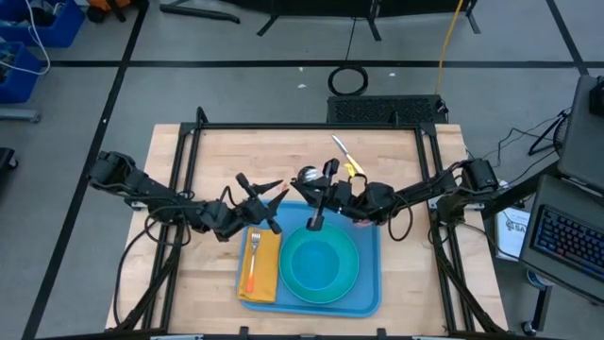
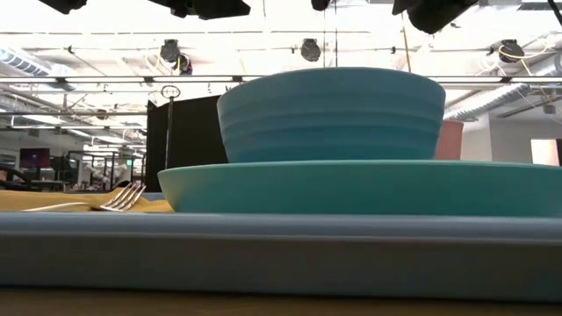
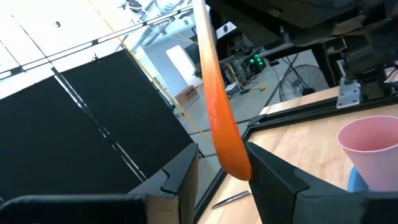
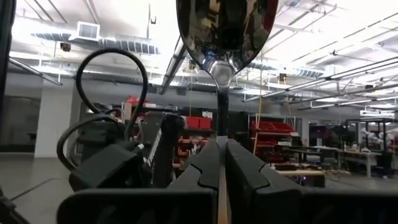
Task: Set up tray
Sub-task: Put the orange spoon on the blue tray to the right of the orange fork
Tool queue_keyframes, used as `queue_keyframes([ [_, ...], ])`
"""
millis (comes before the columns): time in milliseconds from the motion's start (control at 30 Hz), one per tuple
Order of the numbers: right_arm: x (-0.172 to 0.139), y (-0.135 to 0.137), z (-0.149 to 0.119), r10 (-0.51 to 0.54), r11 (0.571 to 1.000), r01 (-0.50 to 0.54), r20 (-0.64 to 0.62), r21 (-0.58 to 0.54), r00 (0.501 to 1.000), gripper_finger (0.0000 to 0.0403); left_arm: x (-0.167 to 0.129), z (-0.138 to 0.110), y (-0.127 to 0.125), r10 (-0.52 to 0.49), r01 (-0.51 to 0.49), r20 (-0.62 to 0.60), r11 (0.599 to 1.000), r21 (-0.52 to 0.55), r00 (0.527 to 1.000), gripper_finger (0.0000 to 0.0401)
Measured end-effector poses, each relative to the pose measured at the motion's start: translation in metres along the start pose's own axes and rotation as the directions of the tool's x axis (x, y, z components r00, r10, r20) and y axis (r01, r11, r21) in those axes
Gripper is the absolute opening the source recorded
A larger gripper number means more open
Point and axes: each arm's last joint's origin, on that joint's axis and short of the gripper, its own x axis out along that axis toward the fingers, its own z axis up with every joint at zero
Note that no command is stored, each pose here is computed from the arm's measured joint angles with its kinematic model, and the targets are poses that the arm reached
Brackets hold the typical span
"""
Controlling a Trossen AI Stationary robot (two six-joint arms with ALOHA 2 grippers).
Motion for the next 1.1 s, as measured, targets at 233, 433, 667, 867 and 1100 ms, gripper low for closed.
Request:
queue_keyframes([
  [233,0.000,0.002,-0.010,0.004,1.000,-0.004,-0.025,0.020,1.000,0.0000,0.000,-0.001,0.001,0.018,-0.018,-0.015,1.000,-0.013,1.000,0.0133],
  [433,-0.001,0.003,-0.014,0.008,1.000,-0.007,-0.032,0.013,0.999,0.0000,0.000,-0.001,0.001,0.019,-0.019,-0.015,1.000,-0.015,1.000,0.0133],
  [667,-0.001,0.003,-0.014,0.005,1.000,-0.005,-0.037,0.009,0.999,0.0000,0.000,-0.002,0.000,0.017,-0.017,-0.025,1.000,-0.001,1.000,0.0057],
  [867,-0.001,0.004,-0.016,0.015,1.000,-0.015,-0.058,0.002,0.998,0.0000,-0.002,-0.001,-0.001,0.020,-0.020,-0.031,1.000,-0.014,0.999,0.0010],
  [1100,-0.002,0.006,-0.017,0.029,1.000,-0.029,-0.078,-0.006,0.997,0.0012,-0.003,-0.001,-0.002,0.008,-0.009,-0.028,1.000,-0.007,1.000,0.0006],
])
